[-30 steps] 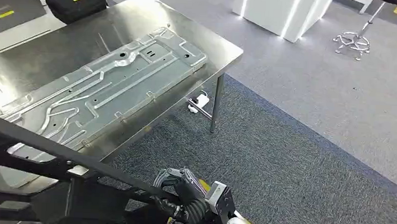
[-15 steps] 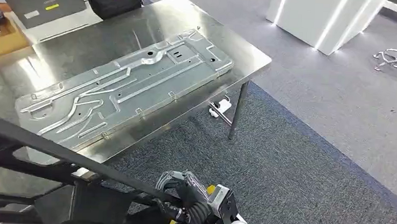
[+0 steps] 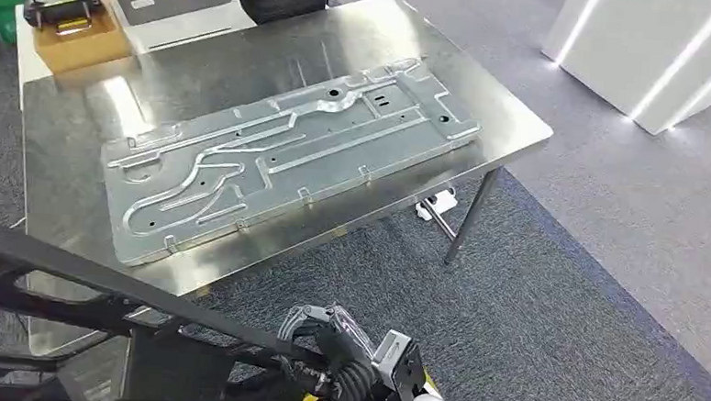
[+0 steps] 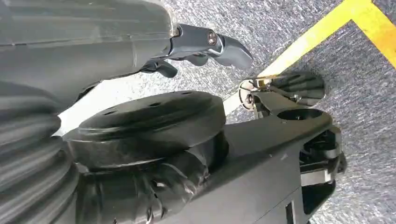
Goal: Take the parts from the cabinet and place them on the table.
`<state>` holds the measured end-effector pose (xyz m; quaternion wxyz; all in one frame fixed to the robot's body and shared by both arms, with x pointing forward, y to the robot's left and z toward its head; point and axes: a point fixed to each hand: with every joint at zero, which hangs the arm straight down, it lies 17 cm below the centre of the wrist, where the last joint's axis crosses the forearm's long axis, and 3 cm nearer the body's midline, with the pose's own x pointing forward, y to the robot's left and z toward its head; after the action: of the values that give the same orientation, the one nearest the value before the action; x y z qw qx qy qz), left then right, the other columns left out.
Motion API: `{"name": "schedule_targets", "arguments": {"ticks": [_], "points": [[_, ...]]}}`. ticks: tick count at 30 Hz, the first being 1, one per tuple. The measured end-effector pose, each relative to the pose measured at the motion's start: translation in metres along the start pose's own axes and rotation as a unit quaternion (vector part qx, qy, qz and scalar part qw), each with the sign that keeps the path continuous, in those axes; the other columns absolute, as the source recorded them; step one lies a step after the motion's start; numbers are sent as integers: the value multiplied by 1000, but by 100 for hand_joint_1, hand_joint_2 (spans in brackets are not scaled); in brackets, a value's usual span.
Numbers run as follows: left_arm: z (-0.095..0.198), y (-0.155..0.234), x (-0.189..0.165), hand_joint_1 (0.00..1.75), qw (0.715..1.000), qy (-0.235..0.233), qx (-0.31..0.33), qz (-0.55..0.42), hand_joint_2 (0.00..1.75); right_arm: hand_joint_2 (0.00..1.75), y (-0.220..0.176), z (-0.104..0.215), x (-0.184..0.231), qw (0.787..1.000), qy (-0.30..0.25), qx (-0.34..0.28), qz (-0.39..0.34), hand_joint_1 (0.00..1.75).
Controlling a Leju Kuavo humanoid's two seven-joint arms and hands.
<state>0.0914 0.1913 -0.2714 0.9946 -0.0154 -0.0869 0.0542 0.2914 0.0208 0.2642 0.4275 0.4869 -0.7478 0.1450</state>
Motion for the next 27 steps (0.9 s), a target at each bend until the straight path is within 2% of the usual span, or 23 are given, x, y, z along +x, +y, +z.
{"name": "schedule_targets", "arguments": {"ticks": [8, 19, 23, 27], "points": [[0, 0, 3, 0, 1000, -2, -1, 0, 175, 175, -6, 3, -4, 1000, 9, -9, 3, 155], [0, -2, 7, 0, 1000, -5, -6, -5, 175, 175, -21, -14, -4, 999, 21, -9, 25, 155], [0, -4, 9, 0, 1000, -5, -11, -18, 175, 175, -45, -34, -9, 996, 48, -18, 72, 155], [1, -5, 4, 0, 999, 1, -17, -31, 175, 175, -83, -77, 2, 989, 61, -34, 132, 155]]}}
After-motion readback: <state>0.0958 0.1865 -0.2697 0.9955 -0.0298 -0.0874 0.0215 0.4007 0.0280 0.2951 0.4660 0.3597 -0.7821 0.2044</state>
